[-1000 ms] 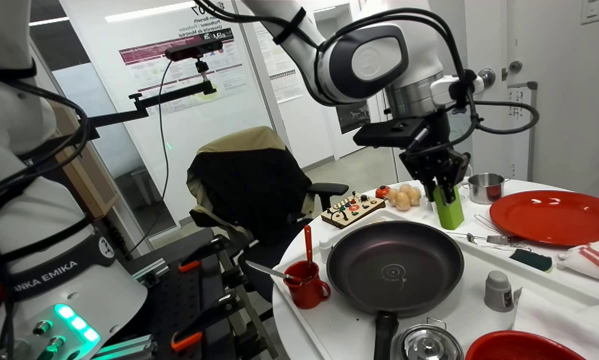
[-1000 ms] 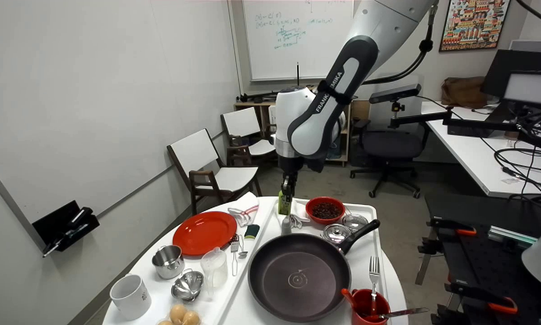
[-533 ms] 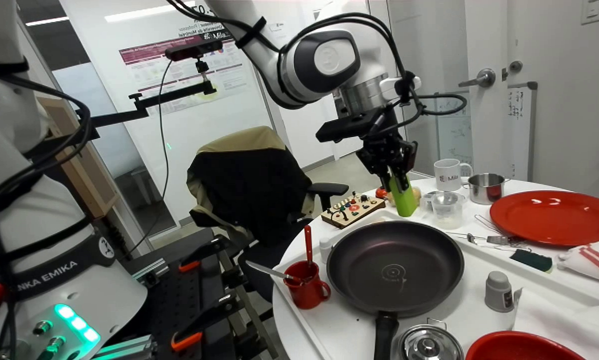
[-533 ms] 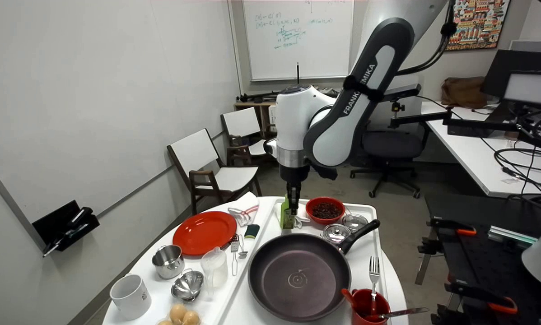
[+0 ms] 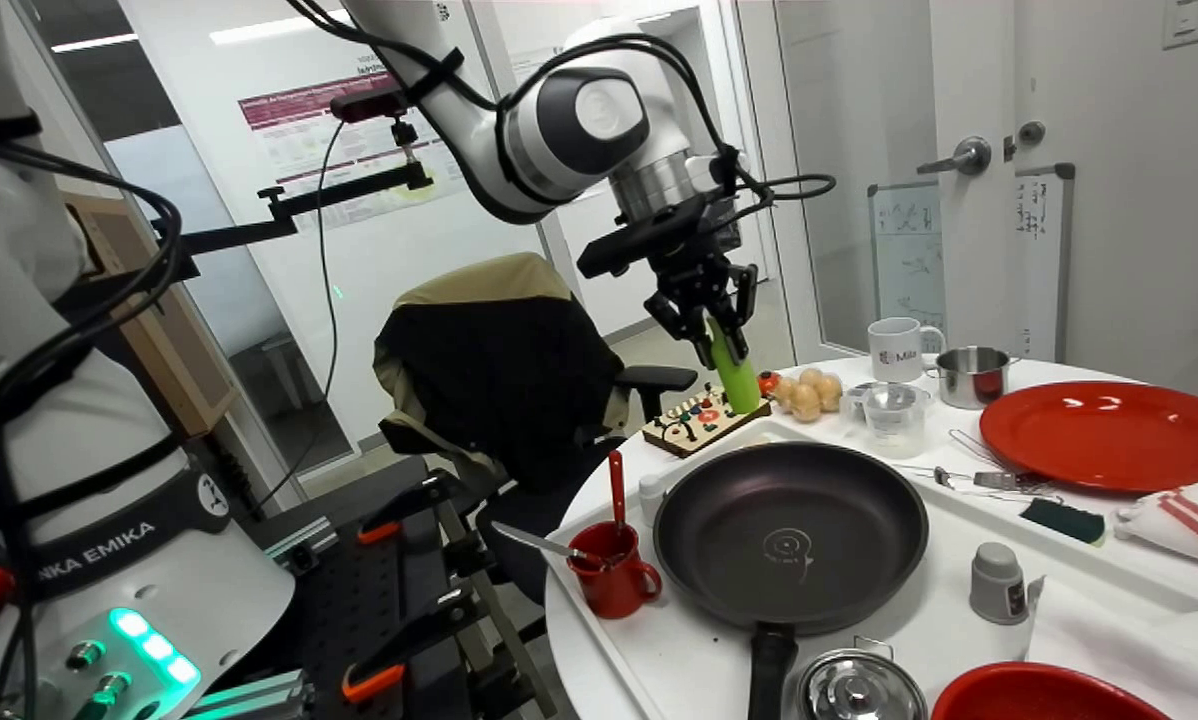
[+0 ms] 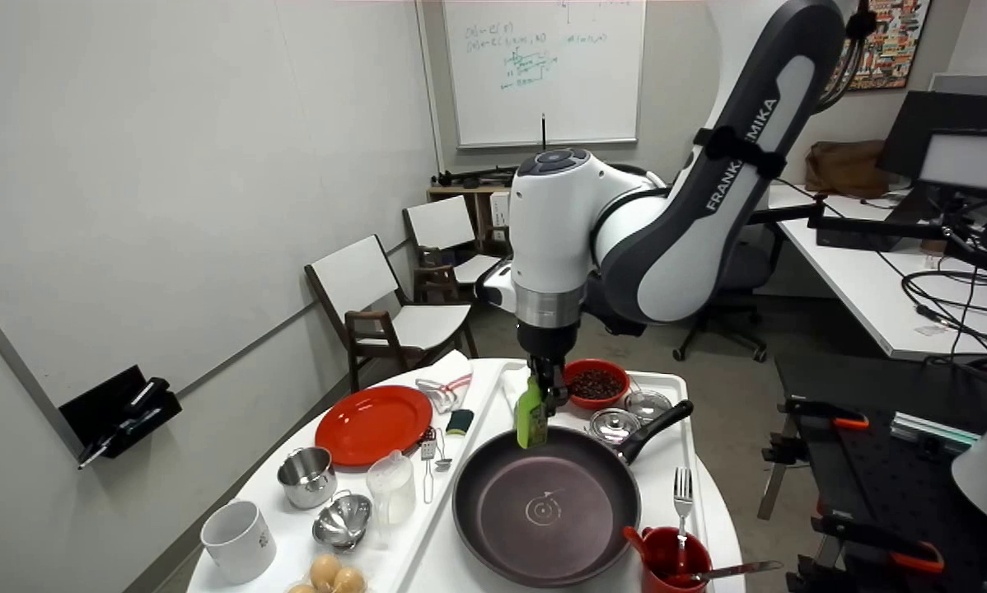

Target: Move the green bottle to the left

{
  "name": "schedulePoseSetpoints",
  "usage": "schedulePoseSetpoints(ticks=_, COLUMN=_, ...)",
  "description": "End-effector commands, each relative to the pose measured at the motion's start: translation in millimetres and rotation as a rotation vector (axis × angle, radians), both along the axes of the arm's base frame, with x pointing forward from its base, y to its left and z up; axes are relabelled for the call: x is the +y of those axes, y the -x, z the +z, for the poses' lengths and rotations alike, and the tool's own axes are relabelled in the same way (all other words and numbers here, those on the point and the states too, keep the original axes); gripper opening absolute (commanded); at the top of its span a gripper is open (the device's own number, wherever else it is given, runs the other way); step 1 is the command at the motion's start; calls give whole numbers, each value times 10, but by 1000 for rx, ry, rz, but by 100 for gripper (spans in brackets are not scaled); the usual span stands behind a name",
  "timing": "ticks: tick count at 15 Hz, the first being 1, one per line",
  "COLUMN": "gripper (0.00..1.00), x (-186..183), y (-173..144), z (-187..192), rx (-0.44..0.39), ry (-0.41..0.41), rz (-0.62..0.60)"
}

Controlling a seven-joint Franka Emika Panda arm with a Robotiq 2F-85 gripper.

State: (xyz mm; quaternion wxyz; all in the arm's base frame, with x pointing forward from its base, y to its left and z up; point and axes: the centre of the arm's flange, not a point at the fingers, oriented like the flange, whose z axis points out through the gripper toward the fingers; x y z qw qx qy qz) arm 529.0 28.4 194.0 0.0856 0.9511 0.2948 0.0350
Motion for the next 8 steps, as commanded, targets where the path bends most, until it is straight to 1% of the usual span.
schedulePoseSetpoints(ticks=1, gripper=8, x=186, y=246, z=103, rx=3, ry=7, rz=162)
schedulePoseSetpoints(ticks=2, gripper=8, x=221, y=270, z=100, rx=10, ry=4, rz=193)
schedulePoseSetpoints(ticks=3, gripper=8, x=195, y=130, z=11, rx=18, ry=3, rz=117)
schedulePoseSetpoints(ticks=4, gripper=32, x=222, y=146, z=7, rx=21, ry=1, rz=124)
schedulePoseSetpoints(ticks=8, gripper=32, x=190, y=142, z=-2, rx=23, ry=1, rz=117)
